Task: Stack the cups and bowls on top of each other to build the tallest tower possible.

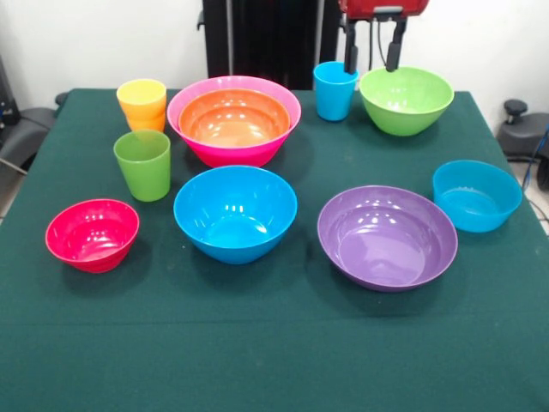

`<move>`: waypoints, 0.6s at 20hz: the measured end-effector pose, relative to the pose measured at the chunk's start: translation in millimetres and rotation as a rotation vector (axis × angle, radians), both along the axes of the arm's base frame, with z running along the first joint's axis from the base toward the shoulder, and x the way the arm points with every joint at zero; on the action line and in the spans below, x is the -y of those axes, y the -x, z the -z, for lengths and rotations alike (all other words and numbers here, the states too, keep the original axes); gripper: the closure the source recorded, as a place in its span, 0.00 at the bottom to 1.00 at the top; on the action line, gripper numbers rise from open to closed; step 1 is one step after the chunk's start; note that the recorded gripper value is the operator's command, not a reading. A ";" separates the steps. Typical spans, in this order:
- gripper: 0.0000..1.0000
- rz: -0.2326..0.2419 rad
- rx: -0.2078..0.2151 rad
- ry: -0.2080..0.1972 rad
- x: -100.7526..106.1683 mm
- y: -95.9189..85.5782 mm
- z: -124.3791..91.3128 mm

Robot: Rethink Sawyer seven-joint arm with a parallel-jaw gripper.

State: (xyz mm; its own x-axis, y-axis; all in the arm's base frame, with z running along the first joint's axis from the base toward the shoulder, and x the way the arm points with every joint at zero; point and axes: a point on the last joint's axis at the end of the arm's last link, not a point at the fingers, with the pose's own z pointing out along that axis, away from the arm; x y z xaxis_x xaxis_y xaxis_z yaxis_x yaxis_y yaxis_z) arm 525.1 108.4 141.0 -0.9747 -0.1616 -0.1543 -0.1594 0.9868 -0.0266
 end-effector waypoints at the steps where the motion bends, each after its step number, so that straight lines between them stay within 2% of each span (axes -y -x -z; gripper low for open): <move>1: 0.00 0.006 0.000 0.000 -0.5 -4.1 -1.8; 8: 0.00 0.034 -0.009 0.011 -6.3 -48.4 -14.0; 12: 0.00 0.039 -0.014 0.013 -13.1 -67.6 -17.5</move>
State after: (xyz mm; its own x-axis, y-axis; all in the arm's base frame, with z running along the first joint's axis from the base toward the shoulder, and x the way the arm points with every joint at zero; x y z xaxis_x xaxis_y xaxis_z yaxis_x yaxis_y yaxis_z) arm 592.7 121.5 158.5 -0.9823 -0.1257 -0.1385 -0.1217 0.9919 -0.0371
